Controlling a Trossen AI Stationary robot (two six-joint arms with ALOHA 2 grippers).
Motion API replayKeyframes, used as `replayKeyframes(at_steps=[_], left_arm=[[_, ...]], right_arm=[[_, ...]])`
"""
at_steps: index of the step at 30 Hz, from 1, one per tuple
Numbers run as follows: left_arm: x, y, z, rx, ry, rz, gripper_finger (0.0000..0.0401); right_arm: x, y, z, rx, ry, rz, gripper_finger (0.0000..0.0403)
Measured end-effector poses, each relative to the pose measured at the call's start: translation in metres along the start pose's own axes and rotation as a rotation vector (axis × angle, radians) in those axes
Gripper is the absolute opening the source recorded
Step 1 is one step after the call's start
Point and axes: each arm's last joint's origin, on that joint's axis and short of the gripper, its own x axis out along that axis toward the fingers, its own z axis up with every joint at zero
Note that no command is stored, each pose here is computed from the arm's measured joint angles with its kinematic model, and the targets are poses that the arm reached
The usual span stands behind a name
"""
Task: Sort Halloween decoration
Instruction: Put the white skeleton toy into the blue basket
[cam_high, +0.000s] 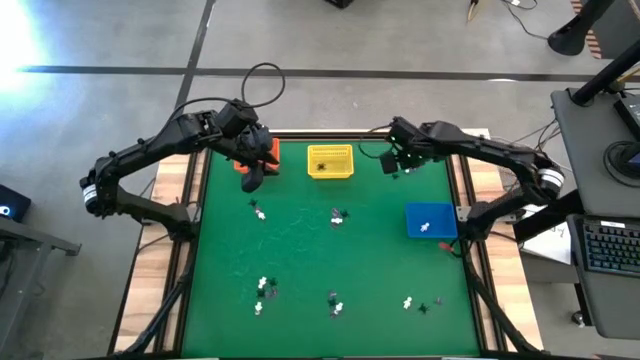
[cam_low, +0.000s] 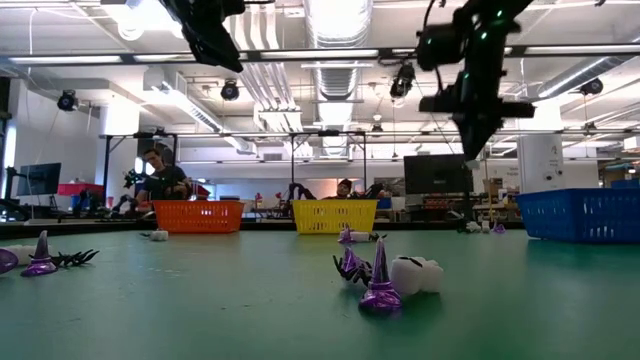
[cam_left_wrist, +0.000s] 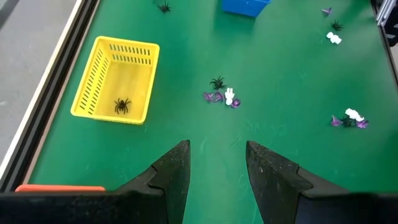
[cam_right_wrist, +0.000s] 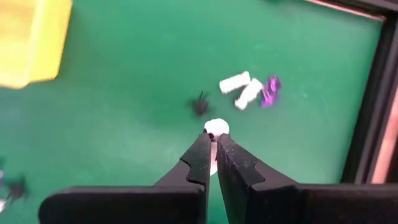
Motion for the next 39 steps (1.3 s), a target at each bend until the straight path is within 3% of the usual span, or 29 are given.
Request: replayKeyframes(at_steps=[7, 16, 31, 39], left_arm=[[0.0, 0.0, 0.0, 0.028, 0.001, 0.0, 0.0138], [0.0, -0.001, -0.002, 0.048, 0.024, -0.007, 0.0138], [0.0, -0.001, -0.004, 0.049, 0.038, -0.011, 0.0138], [0.0, -0.002, -0.006, 0.04, 0.064, -0.017, 0.0138]], right_arm=[[-0.029, -0.001, -0.033, 0.03, 0.024, 0.014, 0.0016], [-0.029, 0.008, -0.073, 0.003, 0.126, -0.023, 0.0016], [-0.027, 0.011, -0.072, -0.007, 0.057, -0.047, 0.0021], [-0.027, 0.01, -0.07, 0.016, -0.014, -0.084, 0.0069]])
